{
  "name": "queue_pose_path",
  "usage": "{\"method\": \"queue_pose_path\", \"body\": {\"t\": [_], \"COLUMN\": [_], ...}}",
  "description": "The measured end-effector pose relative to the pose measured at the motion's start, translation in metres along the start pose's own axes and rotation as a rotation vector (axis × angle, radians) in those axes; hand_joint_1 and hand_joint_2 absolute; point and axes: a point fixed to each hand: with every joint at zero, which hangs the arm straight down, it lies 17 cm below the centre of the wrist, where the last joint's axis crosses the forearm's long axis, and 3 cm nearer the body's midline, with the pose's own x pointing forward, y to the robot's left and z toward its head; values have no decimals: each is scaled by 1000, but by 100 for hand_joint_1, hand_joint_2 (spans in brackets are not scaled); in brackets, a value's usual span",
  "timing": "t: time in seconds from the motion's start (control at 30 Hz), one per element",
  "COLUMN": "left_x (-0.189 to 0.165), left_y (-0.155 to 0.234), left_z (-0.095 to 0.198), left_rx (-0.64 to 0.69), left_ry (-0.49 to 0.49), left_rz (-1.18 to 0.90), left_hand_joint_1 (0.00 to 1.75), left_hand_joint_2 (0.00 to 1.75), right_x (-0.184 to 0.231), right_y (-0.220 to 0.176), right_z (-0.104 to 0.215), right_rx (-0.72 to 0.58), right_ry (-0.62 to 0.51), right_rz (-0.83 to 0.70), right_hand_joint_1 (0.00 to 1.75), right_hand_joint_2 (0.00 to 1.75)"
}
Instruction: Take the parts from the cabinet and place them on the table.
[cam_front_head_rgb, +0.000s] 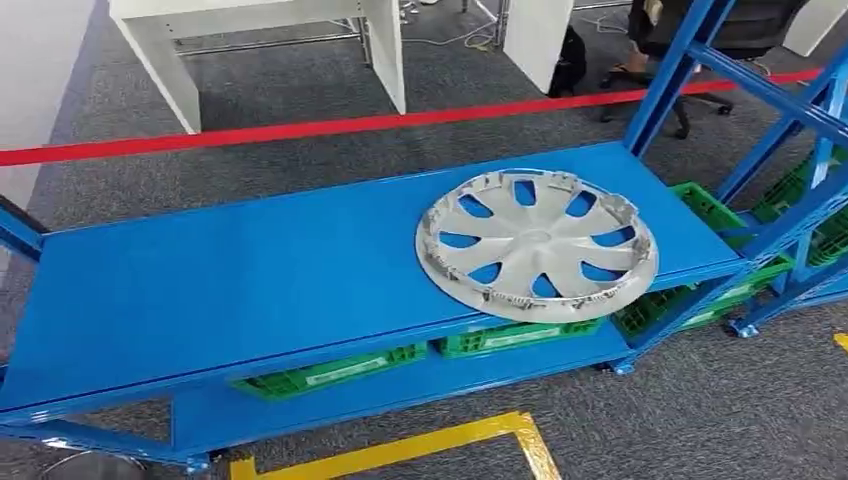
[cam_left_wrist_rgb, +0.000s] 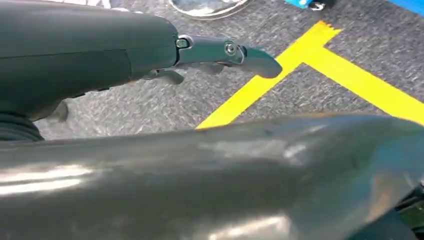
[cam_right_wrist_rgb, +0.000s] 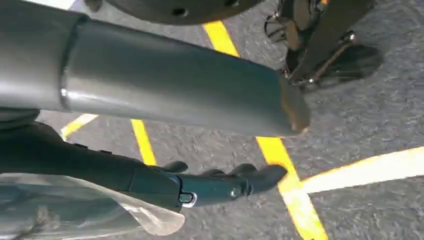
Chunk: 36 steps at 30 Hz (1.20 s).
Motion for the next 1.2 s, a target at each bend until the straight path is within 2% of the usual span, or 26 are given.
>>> {"method": "queue_pose_path", "body": {"t": [0.4,0.43,0.6,0.87,0.9,1.2], "left_x": [-3,-3,-10,-8,-8,-9], "left_y": [2,2,-6,-6,-6,-7], "left_z": [0,0,2,1,1,2], "left_rx": [5,6,-30,-32,-32,-38], "left_ry": [9,11,47,47,47,56], "left_rz": [0,2,39,41,42,72], "left_hand_joint_1": [0,0,0,0,0,0], "left_hand_joint_2": [0,0,0,0,0,0], "right_x": [-5,-5,-8,-8,-8,-9], "right_y": [-4,-1,-2,-2,-2,-3], "right_z": [0,0,0,0,0,0], "right_rx": [-20,-17,-22,-23,-23,-23], "right_ry": [28,34,54,57,57,61], "right_rz": [-24,-25,-33,-38,-38,-34], "right_hand_joint_1": [0,0,0,0,0,0], "right_hand_joint_2": [0,175,175,175,0,0]}}
